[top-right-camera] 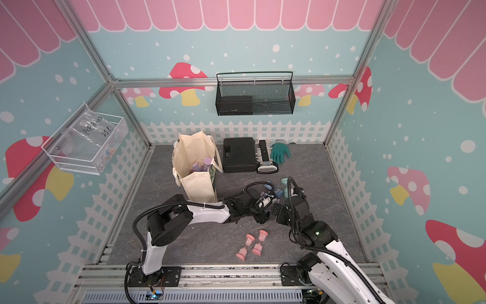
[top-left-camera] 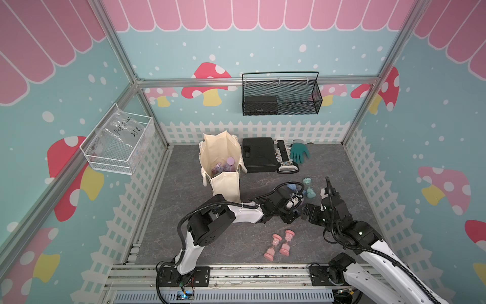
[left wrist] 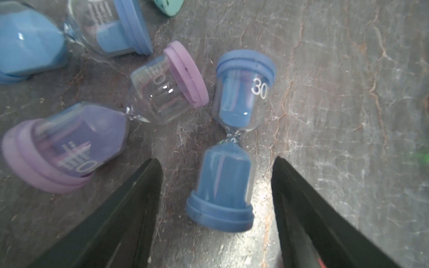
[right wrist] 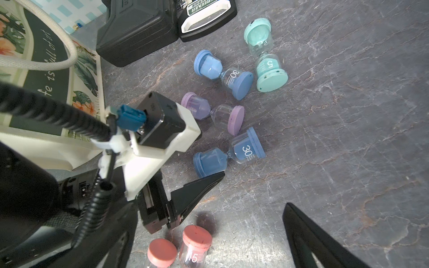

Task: Put the hourglass into the canvas bag
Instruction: Pick up the hourglass from the center of the board.

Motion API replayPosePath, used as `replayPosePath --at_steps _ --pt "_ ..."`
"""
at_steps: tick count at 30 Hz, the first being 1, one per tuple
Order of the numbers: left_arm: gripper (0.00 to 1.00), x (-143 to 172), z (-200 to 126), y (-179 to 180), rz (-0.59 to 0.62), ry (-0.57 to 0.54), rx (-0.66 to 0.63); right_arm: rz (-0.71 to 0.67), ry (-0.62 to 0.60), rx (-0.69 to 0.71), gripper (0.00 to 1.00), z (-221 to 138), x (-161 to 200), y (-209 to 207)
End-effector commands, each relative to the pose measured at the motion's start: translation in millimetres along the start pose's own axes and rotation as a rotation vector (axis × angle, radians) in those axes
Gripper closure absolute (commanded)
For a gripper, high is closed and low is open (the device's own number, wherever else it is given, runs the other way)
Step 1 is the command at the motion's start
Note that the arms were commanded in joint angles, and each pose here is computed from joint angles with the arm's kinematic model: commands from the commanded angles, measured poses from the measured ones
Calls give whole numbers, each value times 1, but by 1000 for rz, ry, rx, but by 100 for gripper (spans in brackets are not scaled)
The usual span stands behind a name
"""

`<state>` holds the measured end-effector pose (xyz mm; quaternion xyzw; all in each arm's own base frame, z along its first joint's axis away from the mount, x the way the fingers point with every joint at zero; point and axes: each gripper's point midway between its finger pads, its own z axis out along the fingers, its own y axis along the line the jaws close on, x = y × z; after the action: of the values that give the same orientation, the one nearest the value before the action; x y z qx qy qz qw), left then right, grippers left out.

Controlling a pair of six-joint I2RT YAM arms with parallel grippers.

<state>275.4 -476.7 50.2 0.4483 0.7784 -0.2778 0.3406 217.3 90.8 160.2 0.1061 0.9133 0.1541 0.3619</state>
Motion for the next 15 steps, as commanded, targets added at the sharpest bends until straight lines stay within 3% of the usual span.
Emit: replayPosePath --at_steps 1,10,15 --pt "30 2 8 -4 50 13 -9 17 -14 10 0 2 0 -4" --pt "37 16 21 2 82 60 -50 12 -14 8 0 4 1 -4" --pt "42 24 26 14 120 90 -135 11 -17 9 0 4 1 -4"
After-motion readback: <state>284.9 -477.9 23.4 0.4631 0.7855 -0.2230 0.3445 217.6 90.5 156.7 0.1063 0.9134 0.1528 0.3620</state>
